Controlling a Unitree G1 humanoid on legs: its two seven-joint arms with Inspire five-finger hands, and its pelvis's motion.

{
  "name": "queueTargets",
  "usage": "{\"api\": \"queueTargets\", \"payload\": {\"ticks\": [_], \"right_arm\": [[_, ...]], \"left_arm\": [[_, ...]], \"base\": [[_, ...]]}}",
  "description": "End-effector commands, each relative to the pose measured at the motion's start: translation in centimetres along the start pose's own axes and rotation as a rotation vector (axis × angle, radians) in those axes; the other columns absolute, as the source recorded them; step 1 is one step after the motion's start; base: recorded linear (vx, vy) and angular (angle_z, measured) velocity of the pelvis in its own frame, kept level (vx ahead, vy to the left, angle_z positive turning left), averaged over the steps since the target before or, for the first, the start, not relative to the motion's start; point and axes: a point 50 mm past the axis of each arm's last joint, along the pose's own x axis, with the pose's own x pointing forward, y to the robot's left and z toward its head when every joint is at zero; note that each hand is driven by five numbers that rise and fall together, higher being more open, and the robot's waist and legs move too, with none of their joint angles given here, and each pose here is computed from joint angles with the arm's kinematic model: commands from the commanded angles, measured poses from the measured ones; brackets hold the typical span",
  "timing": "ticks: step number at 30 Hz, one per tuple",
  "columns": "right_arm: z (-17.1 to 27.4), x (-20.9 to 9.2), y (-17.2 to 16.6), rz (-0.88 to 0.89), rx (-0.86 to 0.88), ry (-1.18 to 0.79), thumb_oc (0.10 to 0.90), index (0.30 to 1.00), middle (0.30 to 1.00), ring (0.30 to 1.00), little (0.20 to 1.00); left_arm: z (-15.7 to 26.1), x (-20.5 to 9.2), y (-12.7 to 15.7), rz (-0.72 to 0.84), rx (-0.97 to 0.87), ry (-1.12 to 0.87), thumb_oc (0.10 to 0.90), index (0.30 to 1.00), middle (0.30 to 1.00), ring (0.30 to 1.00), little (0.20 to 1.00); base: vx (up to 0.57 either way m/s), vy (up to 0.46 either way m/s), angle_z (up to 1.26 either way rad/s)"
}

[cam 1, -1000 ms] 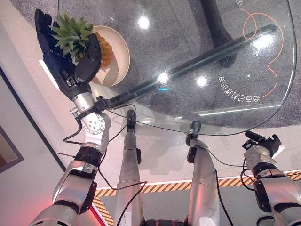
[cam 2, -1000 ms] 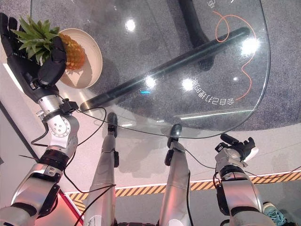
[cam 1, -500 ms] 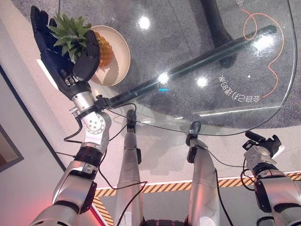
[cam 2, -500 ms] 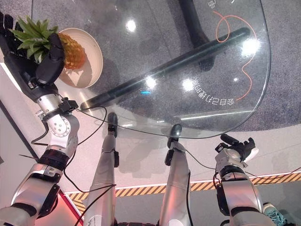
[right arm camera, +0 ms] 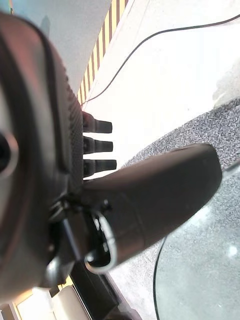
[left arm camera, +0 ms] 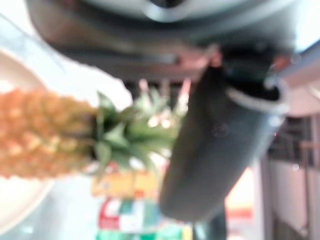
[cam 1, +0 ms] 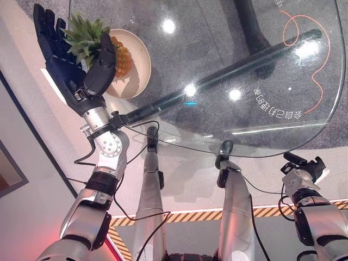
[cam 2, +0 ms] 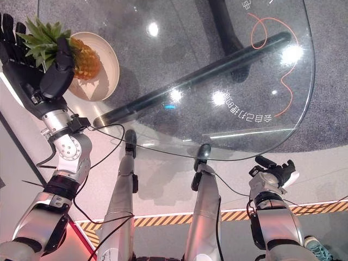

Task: Pick up the fruit to the plate

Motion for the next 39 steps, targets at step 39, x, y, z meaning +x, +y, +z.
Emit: {"api": "queueTargets", "payload": {"ticks": [39], "right_arm": [[-11.1, -0.2, -9.6, 0.095, -0.227, 0.274, 0.8, 0.9, 0.9, 0.9, 0.9]], "left_arm": [[-1.6, -2.0, 8.4, -0.076, 0.019, 0.411, 0.8, 0.9, 0.9, 0.9, 0.9]], "base": [[0.04, -0.001, 0.04]]}}
